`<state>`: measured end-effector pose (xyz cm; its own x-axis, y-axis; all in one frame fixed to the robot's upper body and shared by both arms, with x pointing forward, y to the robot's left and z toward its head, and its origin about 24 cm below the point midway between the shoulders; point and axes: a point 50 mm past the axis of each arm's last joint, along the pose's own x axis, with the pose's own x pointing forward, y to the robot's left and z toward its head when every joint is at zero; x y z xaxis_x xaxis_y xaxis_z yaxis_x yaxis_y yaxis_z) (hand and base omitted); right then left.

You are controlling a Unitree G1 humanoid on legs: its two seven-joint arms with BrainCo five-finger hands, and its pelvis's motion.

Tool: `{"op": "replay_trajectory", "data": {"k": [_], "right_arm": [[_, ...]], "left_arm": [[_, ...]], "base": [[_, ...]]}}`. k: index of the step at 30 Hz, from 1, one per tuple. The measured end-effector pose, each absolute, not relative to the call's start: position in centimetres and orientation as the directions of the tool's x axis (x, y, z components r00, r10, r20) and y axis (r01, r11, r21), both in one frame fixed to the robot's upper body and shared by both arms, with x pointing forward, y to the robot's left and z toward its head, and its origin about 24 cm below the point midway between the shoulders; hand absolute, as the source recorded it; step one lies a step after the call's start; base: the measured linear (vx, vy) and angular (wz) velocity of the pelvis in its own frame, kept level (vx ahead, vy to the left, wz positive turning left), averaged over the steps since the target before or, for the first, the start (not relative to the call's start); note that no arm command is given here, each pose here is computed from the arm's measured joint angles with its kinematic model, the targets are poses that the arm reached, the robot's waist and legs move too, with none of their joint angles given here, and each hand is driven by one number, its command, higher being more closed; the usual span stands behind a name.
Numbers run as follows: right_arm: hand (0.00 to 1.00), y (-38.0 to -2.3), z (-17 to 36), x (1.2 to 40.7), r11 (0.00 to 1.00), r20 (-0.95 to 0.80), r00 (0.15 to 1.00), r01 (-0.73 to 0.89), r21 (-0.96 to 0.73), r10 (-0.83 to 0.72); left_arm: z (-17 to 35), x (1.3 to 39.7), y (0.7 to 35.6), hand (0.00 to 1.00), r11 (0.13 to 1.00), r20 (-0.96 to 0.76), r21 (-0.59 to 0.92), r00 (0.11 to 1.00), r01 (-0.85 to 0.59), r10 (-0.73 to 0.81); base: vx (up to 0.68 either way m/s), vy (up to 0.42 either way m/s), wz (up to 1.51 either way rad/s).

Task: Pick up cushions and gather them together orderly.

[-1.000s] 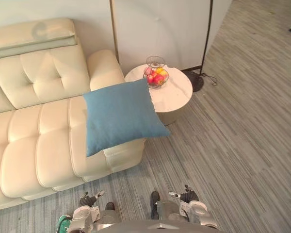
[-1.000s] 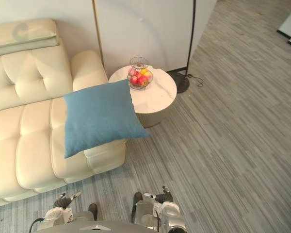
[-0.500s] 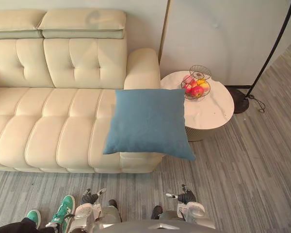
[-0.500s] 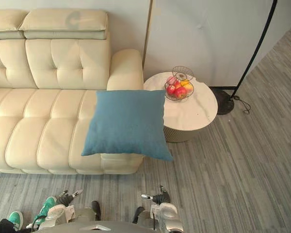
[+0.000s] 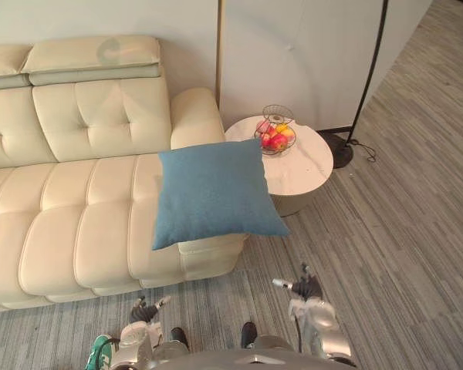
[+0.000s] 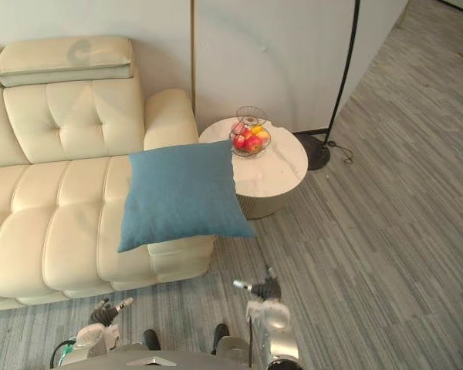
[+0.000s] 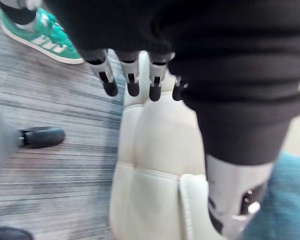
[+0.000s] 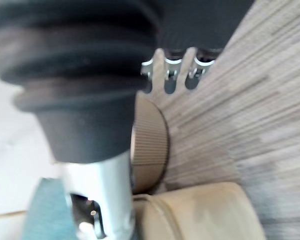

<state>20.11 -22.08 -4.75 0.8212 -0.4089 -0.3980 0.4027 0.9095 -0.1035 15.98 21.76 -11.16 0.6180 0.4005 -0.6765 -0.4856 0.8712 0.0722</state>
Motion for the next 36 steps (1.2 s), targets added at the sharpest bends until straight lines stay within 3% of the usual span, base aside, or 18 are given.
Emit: {"op": "replay_trajectory", "data": {"k": [7, 13, 21, 30, 36], "right_arm": [[0.00, -22.8, -1.1, 24.5, 0.935, -0.257, 0.899, 0.339, -0.105, -0.355], [0.00, -20.8, 3.4, 29.4, 0.975, -0.117, 0.975, 0.174, -0.136, -0.190], [0.00, -20.6, 8.0, 34.8, 0.978, -0.042, 0.984, 0.166, -0.129, -0.172], [0.00, -19.9, 12.6, 38.0, 0.976, 0.022, 0.984, 0.180, -0.126, -0.179], [0.00, -20.0, 13.4, 38.5, 0.961, 0.032, 0.964, 0.266, -0.072, -0.264]], "left_arm": [[-7.6, 17.6, 27.8, 0.00, 0.782, -0.529, 0.097, 0.634, -0.616, 0.564], [-5.0, 20.8, 29.2, 0.00, 0.786, -0.436, 0.094, 0.684, -0.611, 0.584], [-0.4, 28.2, 25.3, 0.00, 0.869, -0.298, -0.032, 0.835, -0.493, 0.463], [2.9, 32.9, 21.7, 0.00, 0.933, -0.220, -0.041, 0.914, -0.359, 0.342], [5.2, 35.3, 17.8, 0.00, 0.961, -0.169, -0.066, 0.952, -0.268, 0.254]], "base": [[0.00, 0.033, -0.18], [0.01, 0.012, -0.02], [-0.04, 0.040, 0.31], [-0.04, 0.021, 0.09], [0.01, 0.001, -0.01]]}}
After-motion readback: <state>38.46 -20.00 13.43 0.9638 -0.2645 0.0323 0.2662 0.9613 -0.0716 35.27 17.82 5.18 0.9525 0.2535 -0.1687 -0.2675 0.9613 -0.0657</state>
